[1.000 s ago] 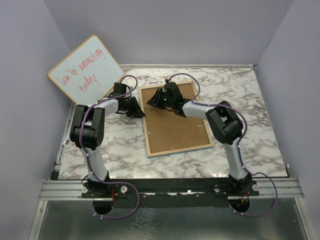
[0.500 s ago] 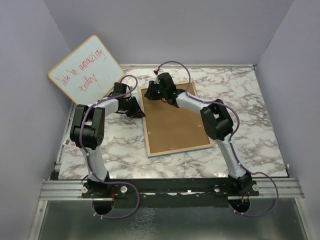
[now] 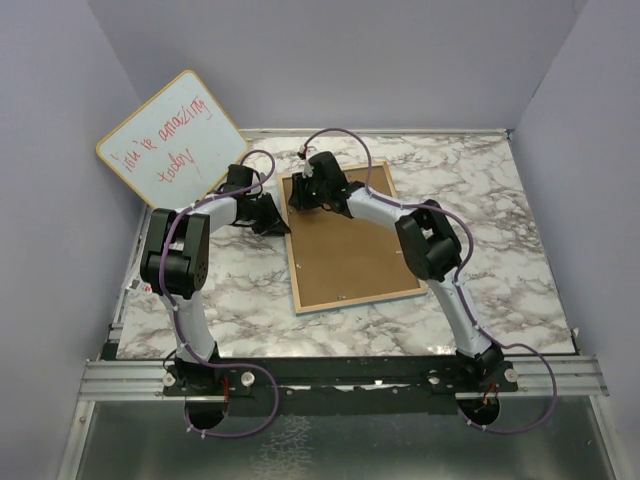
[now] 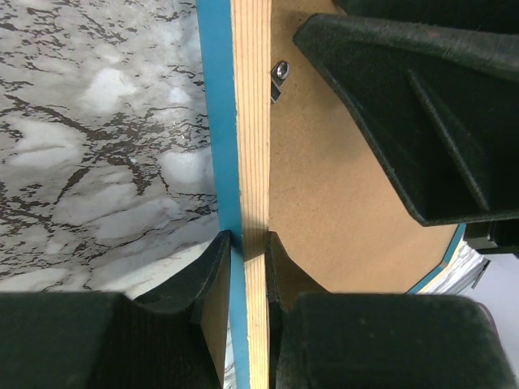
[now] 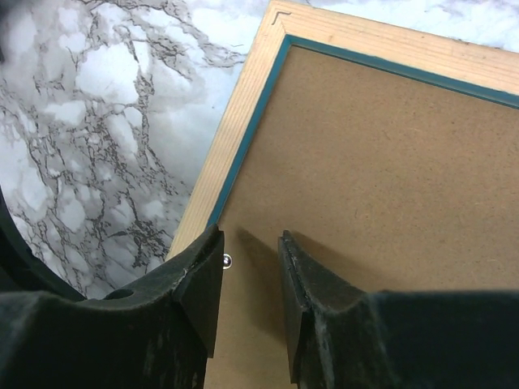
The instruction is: Put the photo into the frame
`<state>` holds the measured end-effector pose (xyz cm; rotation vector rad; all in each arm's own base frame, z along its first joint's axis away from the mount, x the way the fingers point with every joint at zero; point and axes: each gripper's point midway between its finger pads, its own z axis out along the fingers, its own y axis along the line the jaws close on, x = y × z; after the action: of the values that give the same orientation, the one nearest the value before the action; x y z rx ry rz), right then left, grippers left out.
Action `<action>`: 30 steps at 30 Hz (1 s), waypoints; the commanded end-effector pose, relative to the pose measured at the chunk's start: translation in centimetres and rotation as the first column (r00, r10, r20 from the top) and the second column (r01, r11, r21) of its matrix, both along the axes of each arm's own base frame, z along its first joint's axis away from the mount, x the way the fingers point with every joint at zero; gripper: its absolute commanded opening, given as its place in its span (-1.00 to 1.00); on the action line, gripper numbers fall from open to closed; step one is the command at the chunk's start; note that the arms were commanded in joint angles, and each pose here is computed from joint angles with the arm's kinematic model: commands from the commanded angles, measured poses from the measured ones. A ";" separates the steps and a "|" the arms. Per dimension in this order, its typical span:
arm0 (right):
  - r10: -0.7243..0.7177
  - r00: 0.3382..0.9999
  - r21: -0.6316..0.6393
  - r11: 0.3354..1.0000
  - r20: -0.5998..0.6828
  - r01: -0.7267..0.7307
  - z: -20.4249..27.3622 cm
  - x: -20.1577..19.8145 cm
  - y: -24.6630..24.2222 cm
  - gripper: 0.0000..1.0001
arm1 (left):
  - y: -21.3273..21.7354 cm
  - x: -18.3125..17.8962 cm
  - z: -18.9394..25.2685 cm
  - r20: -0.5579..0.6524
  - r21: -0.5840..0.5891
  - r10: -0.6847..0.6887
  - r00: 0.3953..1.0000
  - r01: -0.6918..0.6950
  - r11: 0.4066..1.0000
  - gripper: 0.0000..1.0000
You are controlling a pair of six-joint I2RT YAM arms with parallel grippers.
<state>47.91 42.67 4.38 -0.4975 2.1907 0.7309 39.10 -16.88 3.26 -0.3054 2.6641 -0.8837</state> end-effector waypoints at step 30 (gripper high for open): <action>0.128 0.992 -0.245 0.962 0.015 -0.121 -4.3 -5.6 -1.1 -0.30 | 2.2 -1.8 -5.3 -0.111 0.143 0.029 0.993 -0.013 0.990 -0.96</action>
<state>45.76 42.96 3.92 -0.6833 2.1034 0.5438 39.11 -16.88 3.23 -0.3089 2.6724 -0.8863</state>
